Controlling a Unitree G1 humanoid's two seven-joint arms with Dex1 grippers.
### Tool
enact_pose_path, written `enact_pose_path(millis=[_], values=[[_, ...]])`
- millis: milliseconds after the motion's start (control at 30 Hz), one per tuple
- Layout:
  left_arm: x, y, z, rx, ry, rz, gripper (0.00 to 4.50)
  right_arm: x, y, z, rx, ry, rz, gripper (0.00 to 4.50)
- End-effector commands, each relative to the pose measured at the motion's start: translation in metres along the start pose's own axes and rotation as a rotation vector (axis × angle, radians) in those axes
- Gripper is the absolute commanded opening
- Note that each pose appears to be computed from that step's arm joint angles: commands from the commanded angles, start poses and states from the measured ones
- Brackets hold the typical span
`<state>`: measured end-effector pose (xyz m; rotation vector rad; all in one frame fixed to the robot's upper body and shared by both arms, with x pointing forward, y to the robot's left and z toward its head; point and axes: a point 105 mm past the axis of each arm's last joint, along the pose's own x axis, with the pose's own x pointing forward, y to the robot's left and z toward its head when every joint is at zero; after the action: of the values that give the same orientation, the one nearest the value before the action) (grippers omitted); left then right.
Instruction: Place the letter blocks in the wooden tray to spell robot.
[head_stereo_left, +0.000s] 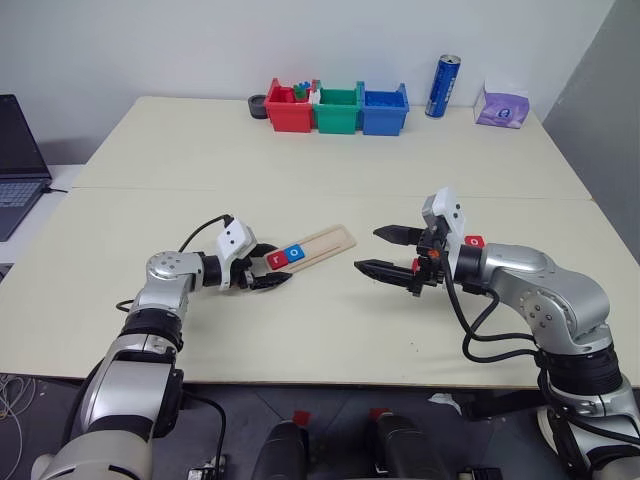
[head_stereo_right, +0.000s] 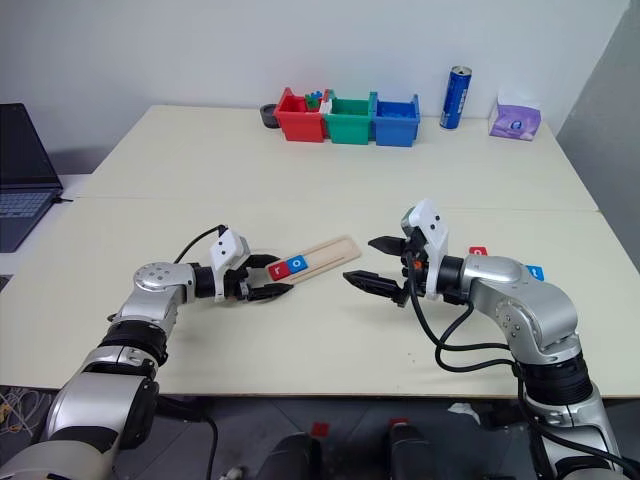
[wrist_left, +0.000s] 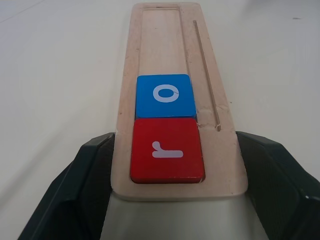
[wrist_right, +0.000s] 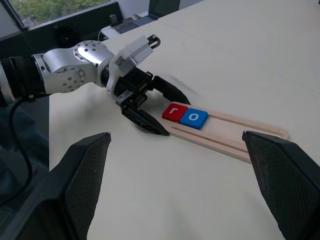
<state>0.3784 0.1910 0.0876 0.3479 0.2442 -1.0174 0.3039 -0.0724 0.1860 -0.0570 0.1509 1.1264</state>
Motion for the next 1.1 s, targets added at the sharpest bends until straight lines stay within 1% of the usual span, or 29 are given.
enact_pose_path(millis=[33,100,233,400,500,567,733,967,1100], values=[[0.004,-0.004,0.001,0.010,-0.001,-0.029,3.38,-0.003,0.002,0.011,-0.067,-0.017,0.003,4.50],[0.006,-0.009,0.000,0.024,-0.005,-0.050,3.38,-0.004,0.001,0.010,-0.071,-0.014,0.005,4.50],[0.006,-0.041,0.007,0.115,-0.045,-0.216,3.38,-0.012,0.011,0.003,-0.131,0.029,0.061,4.50],[-0.004,-0.069,0.011,0.189,-0.043,-0.358,3.38,-0.024,0.024,-0.012,-0.220,0.103,0.162,4.50],[-0.008,-0.078,0.012,0.224,-0.027,-0.419,3.38,-0.028,0.028,-0.018,-0.256,0.129,0.214,4.50],[-0.008,-0.079,0.011,0.239,-0.018,-0.433,3.38,-0.027,0.028,-0.017,-0.248,0.117,0.218,4.50],[-0.010,-0.071,0.011,0.261,0.003,-0.437,3.38,-0.026,0.029,-0.015,-0.238,0.100,0.227,4.50],[-0.008,-0.047,0.009,0.279,0.052,-0.401,3.38,-0.027,0.029,-0.015,-0.230,0.096,0.220,4.50],[-0.001,-0.042,0.013,0.296,0.050,-0.408,3.38,-0.029,0.025,-0.014,-0.222,0.096,0.202,4.50]])
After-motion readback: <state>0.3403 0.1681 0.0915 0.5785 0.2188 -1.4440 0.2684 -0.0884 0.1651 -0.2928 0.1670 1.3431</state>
